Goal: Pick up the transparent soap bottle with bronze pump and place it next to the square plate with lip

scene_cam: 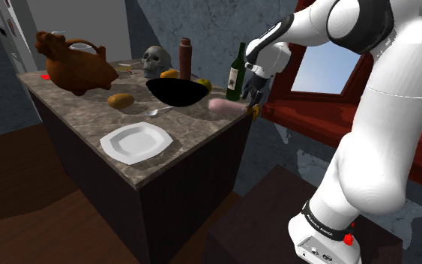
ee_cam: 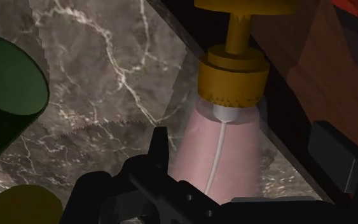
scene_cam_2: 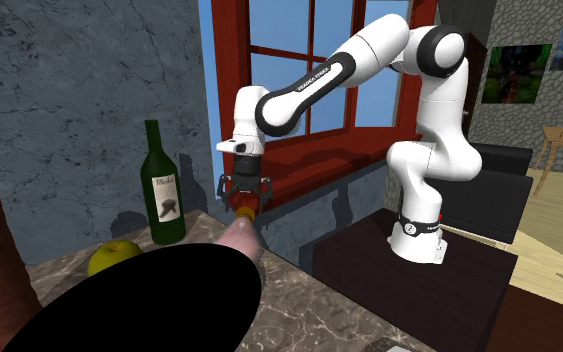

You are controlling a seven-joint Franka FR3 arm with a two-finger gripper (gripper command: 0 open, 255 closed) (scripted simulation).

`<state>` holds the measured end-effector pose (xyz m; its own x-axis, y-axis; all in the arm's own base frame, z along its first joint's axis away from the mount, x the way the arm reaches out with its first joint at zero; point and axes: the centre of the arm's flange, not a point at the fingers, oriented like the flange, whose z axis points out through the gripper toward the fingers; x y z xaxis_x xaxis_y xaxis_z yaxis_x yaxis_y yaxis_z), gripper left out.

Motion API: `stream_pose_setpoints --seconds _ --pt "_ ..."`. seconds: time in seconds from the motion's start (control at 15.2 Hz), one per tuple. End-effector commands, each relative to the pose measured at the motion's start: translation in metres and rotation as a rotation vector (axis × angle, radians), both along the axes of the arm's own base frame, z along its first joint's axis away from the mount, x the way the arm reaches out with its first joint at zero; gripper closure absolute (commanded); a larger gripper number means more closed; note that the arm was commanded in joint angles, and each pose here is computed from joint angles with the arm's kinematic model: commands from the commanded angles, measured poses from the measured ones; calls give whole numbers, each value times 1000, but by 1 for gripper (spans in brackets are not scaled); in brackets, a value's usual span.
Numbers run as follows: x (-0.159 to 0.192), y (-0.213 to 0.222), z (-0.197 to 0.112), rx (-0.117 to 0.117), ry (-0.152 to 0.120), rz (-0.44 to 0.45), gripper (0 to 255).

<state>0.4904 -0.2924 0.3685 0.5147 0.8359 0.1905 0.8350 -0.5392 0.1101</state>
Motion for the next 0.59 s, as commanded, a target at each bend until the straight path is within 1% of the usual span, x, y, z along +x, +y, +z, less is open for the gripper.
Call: stream_pose_setpoints --seconds 0.0,0.33,0.53 --pt "5 -1 -10 2 -4 10 0" --pt "10 2 -39 2 -4 10 0" --pt "10 2 -39 2 -4 10 0"
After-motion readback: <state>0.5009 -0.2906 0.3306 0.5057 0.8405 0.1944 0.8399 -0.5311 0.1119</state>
